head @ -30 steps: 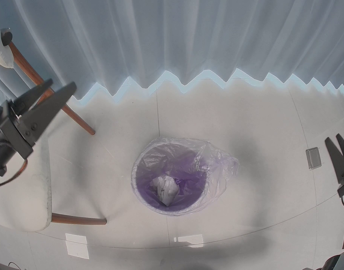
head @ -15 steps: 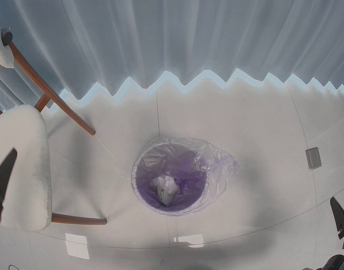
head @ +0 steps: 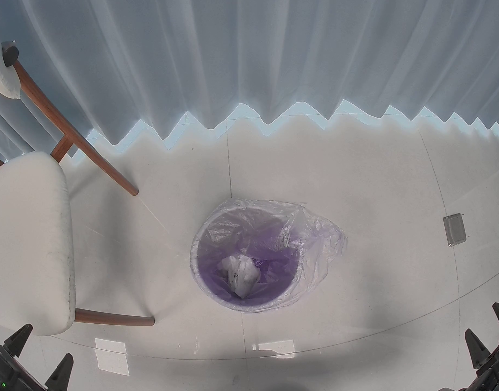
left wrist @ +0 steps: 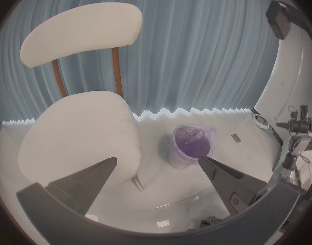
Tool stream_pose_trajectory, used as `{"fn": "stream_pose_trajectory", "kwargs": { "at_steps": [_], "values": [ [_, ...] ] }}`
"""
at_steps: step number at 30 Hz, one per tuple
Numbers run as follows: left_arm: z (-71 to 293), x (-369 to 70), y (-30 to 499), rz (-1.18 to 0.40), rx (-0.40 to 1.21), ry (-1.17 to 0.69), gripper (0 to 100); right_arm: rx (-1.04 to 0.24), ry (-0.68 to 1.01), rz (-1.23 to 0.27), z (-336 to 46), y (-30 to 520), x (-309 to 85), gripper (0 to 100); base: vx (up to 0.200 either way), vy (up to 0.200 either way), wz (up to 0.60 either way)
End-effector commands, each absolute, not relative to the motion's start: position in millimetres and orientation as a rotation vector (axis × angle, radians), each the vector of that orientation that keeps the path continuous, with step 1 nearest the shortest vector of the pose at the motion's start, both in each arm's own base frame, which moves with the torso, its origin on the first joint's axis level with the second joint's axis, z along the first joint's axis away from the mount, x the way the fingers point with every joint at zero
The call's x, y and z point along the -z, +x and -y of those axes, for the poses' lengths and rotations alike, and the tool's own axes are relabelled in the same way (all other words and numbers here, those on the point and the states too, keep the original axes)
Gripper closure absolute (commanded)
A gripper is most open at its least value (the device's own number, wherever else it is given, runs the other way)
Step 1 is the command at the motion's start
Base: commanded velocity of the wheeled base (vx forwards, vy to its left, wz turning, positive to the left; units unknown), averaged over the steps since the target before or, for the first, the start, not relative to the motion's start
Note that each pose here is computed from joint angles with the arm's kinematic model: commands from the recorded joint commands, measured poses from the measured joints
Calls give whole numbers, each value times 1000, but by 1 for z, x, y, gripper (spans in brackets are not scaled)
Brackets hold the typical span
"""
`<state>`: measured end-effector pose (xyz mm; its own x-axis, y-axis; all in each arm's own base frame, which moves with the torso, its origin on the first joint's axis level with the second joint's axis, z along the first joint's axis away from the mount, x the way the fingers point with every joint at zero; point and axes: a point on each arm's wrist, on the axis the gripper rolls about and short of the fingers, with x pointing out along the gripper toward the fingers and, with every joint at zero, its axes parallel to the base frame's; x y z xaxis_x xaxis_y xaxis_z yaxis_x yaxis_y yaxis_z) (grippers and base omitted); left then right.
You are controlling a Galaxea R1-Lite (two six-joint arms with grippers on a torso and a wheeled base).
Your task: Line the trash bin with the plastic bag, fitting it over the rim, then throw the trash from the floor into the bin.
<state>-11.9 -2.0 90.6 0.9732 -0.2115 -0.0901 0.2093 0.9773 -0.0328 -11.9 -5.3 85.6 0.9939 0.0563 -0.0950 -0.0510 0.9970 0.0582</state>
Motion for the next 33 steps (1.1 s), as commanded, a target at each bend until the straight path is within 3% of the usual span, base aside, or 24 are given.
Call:
{"fn": "stream_pose_trajectory", "kwargs": {
  "at_steps": [1,4,9,10,15,20,24,33],
  "values": [
    [2,-78,-17,-75,207,46,0,-44,68,-49,5,-14,-83,0,0,0,0],
    [3,-77,-17,-70,205,58,0,-29,65,-53,5,-15,-83,0,0,0,0],
    [5,-76,-21,-19,202,82,0,105,54,-19,3,-18,-82,0,0,0,0],
    [5,-77,-21,-15,200,74,0,91,52,42,2,-23,-80,0,0,0,0],
    [3,-77,-21,-14,108,51,0,32,28,-1,1,-23,-76,0,0,0,0],
    [3,-76,-22,-2,132,59,0,-17,-6,-9,0,-23,-76,0,0,0,0],
    [1,-75,-22,-14,0,-11,0,-9,20,-5,0,-23,-76,0,0,0,0],
    [2,-71,-22,-53,87,51,0,8,29,-1,0,-23,-76,0,0,0,0]
  ]
}}
